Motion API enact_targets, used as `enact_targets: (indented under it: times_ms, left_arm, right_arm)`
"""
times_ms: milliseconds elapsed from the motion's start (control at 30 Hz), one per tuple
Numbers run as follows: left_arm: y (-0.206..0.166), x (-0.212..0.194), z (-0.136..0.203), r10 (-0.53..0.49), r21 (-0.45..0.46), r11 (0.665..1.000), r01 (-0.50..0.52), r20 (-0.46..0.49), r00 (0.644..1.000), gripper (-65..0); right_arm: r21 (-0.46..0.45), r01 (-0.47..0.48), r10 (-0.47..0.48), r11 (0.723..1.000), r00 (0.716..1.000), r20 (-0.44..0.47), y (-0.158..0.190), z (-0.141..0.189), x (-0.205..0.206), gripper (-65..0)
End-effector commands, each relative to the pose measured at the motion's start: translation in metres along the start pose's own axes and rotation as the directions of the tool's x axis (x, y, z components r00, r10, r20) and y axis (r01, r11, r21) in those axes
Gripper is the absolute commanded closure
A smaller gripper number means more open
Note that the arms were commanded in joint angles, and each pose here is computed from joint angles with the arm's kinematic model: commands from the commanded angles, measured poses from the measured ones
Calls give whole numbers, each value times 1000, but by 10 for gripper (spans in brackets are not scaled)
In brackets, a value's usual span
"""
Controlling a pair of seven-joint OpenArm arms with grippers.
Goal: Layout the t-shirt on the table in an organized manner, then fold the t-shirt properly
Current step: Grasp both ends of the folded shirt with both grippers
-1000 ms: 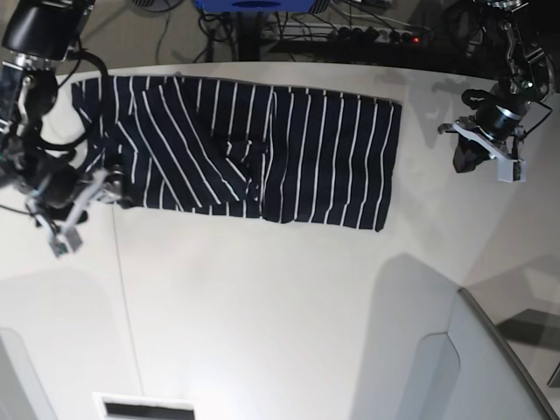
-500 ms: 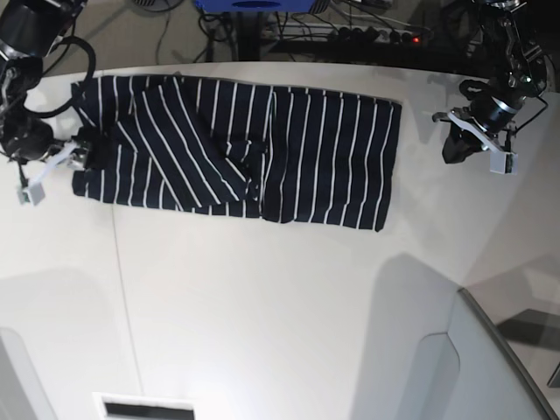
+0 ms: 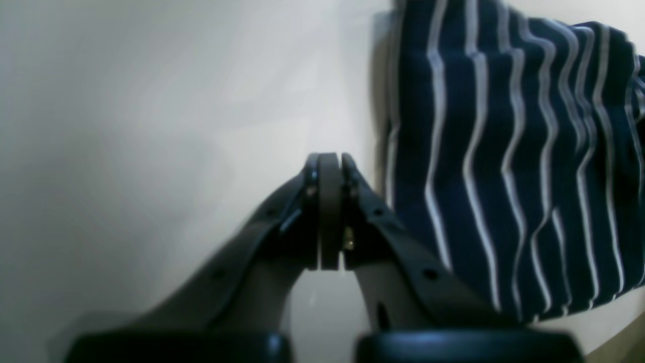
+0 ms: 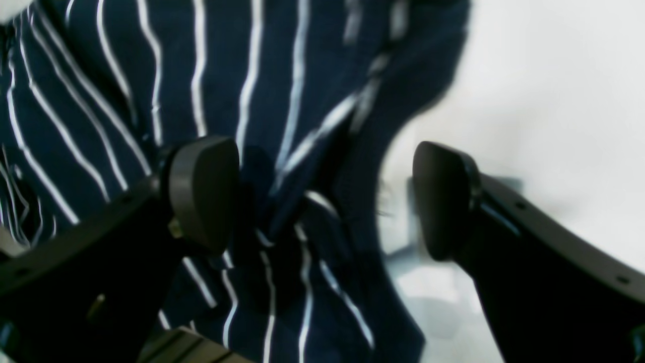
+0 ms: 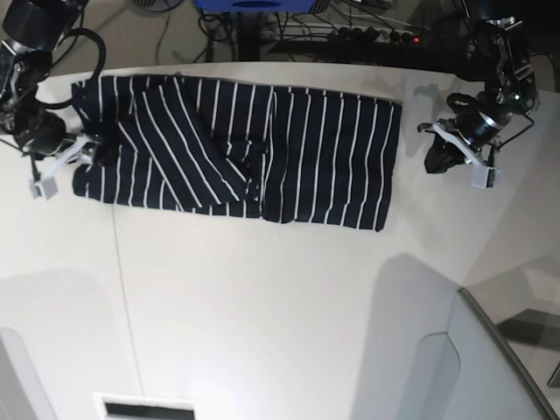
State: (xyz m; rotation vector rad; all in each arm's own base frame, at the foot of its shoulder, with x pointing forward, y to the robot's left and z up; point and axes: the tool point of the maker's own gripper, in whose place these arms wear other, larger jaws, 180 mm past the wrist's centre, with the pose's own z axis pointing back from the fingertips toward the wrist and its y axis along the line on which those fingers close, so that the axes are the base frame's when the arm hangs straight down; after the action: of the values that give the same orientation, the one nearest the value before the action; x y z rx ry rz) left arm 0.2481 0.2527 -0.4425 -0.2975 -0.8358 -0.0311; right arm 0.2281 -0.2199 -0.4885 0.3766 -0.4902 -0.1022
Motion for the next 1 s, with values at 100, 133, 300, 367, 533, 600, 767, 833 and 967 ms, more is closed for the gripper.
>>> enact_targets:
  times_ms: [100, 133, 300, 367, 533, 600, 767, 833, 967]
  left_arm:
    - [0, 31, -4, -26, -16, 999, 28, 74, 997, 0]
    - [-3, 33, -6, -31, -24, 999, 33, 75, 997, 0]
    - [-21, 30, -26, -37, -85, 996, 41, 44, 998, 0]
    - [-23, 23, -33, -20, -96, 995, 22, 21, 1000, 0]
    - [-31, 12, -45, 0, -124, 992, -2, -15, 1000, 0]
    - [-38, 13, -48, -11, -141, 990, 8, -18, 1000, 0]
    - [-53, 12, -55, -39, -181, 983, 33, -31, 999, 0]
    - [-57, 11, -57, -44, -193, 981, 37, -35, 998, 0]
    - [-72, 10, -64, -48, -224, 974, 38, -40, 998, 0]
  right_arm:
    - [25, -25, 27, 999, 996, -82, 14, -8, -21, -497]
    - [32, -24, 27, 999, 996, -83, 17, -10, -22, -497]
    - [37, -34, 39, 999, 991, -129, 21, -9, -29, -495]
    - [38, -50, 55, 998, 991, -122, 26, -7, -24, -495]
    - [31, -66, 69, 997, 989, -131, 28, -3, -26, -495]
    - [33, -64, 68, 997, 989, -132, 29, -3, -27, -495]
    - [36, -70, 73, 997, 991, -114, 30, -4, -17, -495]
    - [36, -72, 75, 997, 991, -109, 31, -5, -14, -495]
    - [38, -74, 78, 997, 992, -101, 32, -6, -10, -494]
